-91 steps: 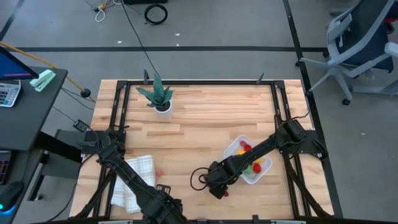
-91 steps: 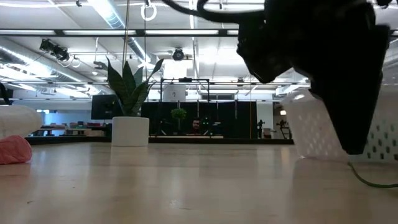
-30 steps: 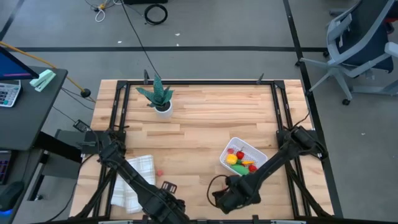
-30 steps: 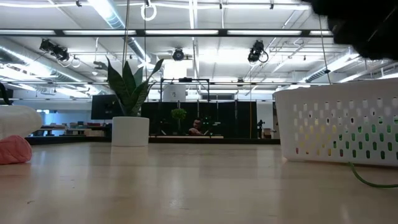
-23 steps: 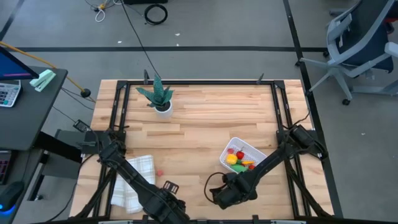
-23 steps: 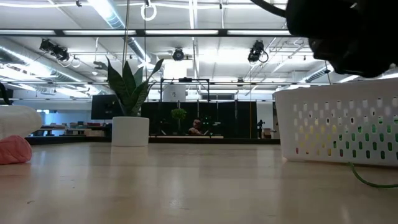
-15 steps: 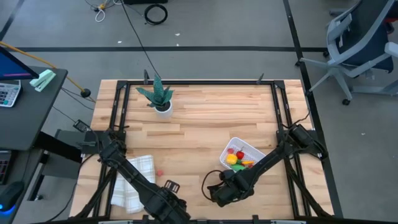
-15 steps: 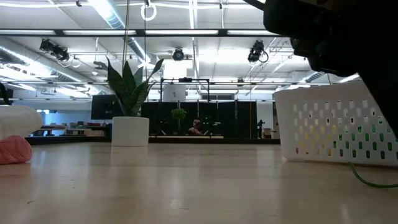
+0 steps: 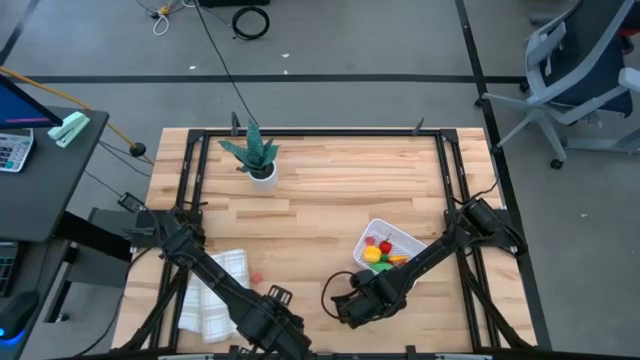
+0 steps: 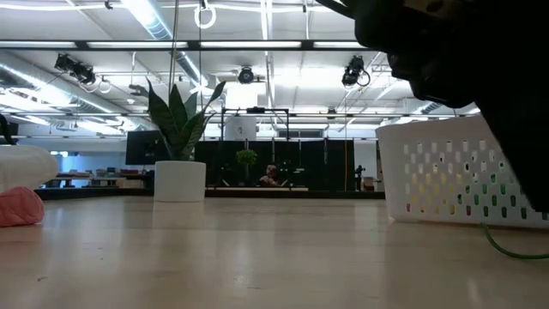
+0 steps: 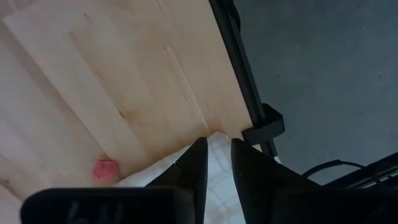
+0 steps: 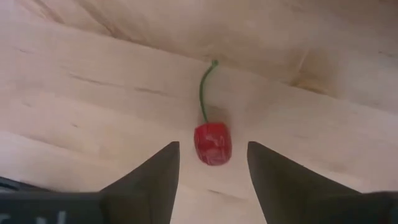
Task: Pick and placing Produce into tupperware
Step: Put the red cherry into the white basket
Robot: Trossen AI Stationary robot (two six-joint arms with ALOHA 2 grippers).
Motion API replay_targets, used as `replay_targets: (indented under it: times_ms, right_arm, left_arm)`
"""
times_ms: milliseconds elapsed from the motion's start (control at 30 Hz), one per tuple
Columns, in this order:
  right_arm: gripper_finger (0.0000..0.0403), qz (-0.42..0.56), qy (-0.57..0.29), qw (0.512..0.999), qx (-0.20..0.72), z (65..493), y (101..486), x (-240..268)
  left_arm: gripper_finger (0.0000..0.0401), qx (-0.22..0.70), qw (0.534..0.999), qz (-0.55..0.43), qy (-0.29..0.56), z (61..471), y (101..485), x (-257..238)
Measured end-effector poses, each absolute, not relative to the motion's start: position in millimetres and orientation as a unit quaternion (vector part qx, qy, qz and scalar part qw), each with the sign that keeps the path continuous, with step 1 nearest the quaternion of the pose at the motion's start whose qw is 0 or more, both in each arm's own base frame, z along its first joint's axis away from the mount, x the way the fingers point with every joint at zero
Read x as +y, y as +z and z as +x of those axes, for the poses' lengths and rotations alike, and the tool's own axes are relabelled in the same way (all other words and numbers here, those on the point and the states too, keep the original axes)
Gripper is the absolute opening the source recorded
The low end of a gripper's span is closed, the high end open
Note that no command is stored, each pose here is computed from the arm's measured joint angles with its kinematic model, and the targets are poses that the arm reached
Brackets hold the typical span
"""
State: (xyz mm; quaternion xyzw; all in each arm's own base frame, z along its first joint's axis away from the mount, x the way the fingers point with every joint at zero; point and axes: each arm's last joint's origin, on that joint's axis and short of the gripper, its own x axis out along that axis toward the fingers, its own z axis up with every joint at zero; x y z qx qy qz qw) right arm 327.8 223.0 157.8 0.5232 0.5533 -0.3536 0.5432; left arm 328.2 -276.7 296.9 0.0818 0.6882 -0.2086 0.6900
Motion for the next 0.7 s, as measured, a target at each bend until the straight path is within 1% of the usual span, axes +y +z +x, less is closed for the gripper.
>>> replay_targets:
  times_ms: [100, 200, 400, 700]
  right_arm:
    - [0.0188, 0.524, -0.346, 0.532, 0.568, 327.1, 157.8, 223.9]
    - [0.017, 0.525, -0.341, 0.523, 0.578, 325.8, 155.1, 223.9]
    - [0.0138, 0.527, -0.328, 0.533, 0.575, 326.1, 150.1, 223.8]
    - [0.0133, 0.519, -0.334, 0.549, 0.563, 326.8, 149.1, 221.0]
  left_arm:
    - [0.0078, 0.688, 0.691, 0.08, -0.207, 329.4, 296.9, -275.2]
    - [0.008, 0.688, 0.691, 0.08, -0.206, 330.5, 296.9, -274.0]
    - [0.0075, 0.687, 0.693, 0.081, -0.203, 332.5, 296.8, -271.5]
    - [0.0079, 0.686, 0.695, 0.084, -0.198, 333.8, 296.8, -269.9]
